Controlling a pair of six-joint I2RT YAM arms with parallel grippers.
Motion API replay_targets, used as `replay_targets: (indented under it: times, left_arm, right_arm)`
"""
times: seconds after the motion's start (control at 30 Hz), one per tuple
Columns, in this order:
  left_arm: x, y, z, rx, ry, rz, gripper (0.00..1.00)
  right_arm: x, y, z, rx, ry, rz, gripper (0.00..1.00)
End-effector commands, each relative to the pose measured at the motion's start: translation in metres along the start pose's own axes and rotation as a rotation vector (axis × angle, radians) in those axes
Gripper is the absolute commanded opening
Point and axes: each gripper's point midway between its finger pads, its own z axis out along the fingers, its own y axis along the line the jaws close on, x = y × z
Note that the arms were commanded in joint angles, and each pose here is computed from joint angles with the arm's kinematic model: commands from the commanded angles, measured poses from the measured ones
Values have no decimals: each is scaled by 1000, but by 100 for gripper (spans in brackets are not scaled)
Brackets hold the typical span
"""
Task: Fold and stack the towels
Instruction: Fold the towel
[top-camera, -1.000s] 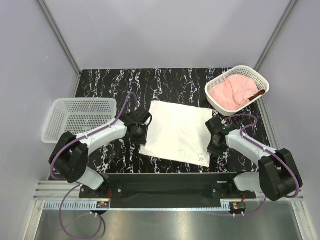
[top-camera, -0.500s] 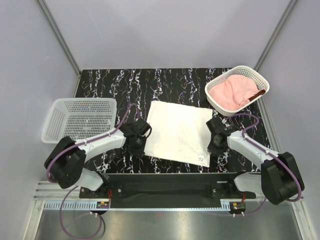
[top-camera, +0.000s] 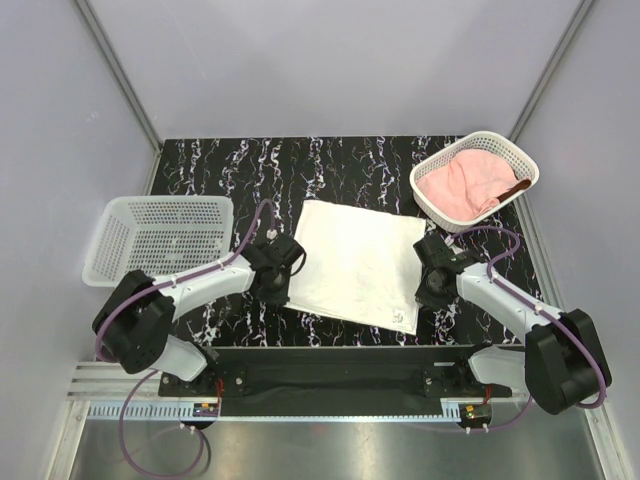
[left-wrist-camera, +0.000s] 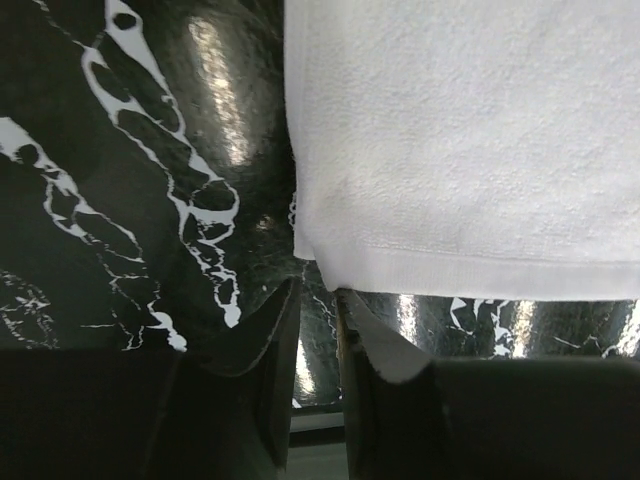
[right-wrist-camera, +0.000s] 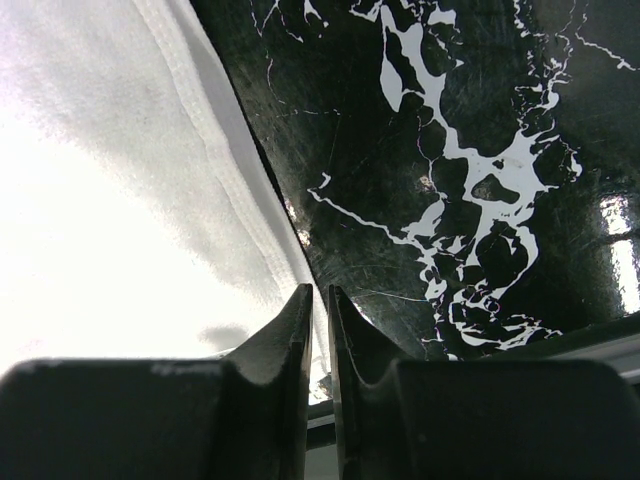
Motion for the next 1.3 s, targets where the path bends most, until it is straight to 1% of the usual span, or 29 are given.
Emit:
replay_targets:
  times: [0.0, 0.43, 0.53, 0.57, 0.7, 0.73, 0.8, 0.9, 1.0, 1.1, 1.27]
  left_arm:
    - [-21, 10, -9, -80, -84, -32, 26]
    - [-32, 26, -32, -150, -157, -61, 37]
    - [-36, 18, -30, -108, -165, -50, 38]
    - [-33, 6, -30, -47, -143, -32, 38]
    - [-30, -23, -26, 108, -130, -26, 36]
    - [-24, -23, -22, 111, -120, -23, 36]
    - [-18, -23, -19, 119, -103, -15, 32]
    - [-8, -17, -11, 90, -66, -16, 23]
    - [-3, -9, -2, 39, -49, -27, 17]
    - [-8, -3, 2, -17, -56, -36, 16]
    - [-27, 13, -8, -126, -118, -42, 20]
  right_arm:
    - [-11, 7, -5, -31, -53, 7, 18]
    - [-12, 8, -5, -36, -55, 4, 18]
    - [-12, 9, -5, -37, -54, 4, 18]
    - [-12, 8, -5, -36, -53, 1, 18]
    - [-12, 8, -6, -38, -55, 3, 18]
    - [-11, 9, -6, -41, -53, 3, 18]
    - [-12, 9, -6, -42, -54, 2, 18]
    - [-12, 9, -6, -44, -54, 1, 18]
    - [-12, 10, -7, -49, -58, 3, 18]
    - [-13, 10, -7, -51, -60, 4, 18]
    - [-13, 9, -10, -56, -69, 6, 18]
